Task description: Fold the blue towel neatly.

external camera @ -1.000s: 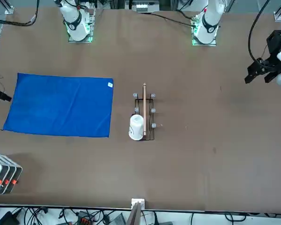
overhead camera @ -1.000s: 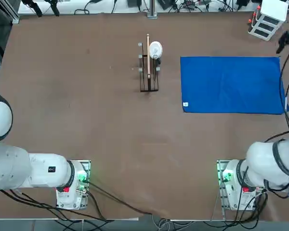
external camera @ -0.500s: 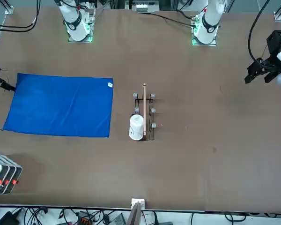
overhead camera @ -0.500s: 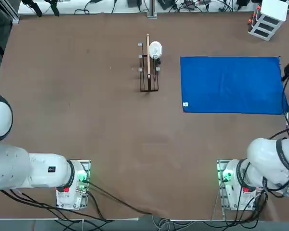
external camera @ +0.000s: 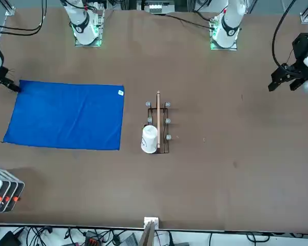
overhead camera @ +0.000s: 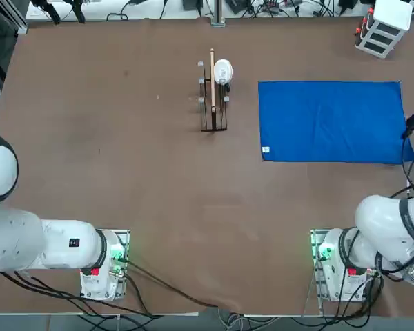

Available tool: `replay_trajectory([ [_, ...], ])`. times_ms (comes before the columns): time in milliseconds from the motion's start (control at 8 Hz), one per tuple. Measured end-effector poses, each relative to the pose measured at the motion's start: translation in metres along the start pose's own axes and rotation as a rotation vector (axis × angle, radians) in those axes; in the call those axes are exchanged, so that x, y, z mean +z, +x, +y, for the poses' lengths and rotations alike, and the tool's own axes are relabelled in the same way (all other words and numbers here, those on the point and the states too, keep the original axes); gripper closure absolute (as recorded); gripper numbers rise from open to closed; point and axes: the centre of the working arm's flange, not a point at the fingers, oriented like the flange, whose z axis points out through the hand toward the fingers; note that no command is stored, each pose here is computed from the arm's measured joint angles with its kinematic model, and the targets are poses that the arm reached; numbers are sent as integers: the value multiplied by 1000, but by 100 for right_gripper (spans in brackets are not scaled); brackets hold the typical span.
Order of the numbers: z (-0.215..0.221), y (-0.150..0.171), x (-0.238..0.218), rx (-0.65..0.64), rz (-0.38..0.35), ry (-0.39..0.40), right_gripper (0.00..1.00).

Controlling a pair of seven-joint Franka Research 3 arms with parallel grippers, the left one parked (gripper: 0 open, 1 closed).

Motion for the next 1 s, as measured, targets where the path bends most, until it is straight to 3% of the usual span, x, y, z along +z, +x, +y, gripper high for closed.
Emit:
replay_trajectory([
  [625, 20, -4, 30, 26, -18, 12, 2],
  [875, 29, -6, 35, 18, -19, 15, 6],
  [1000, 32, -7, 36, 16, -18, 16, 16],
])
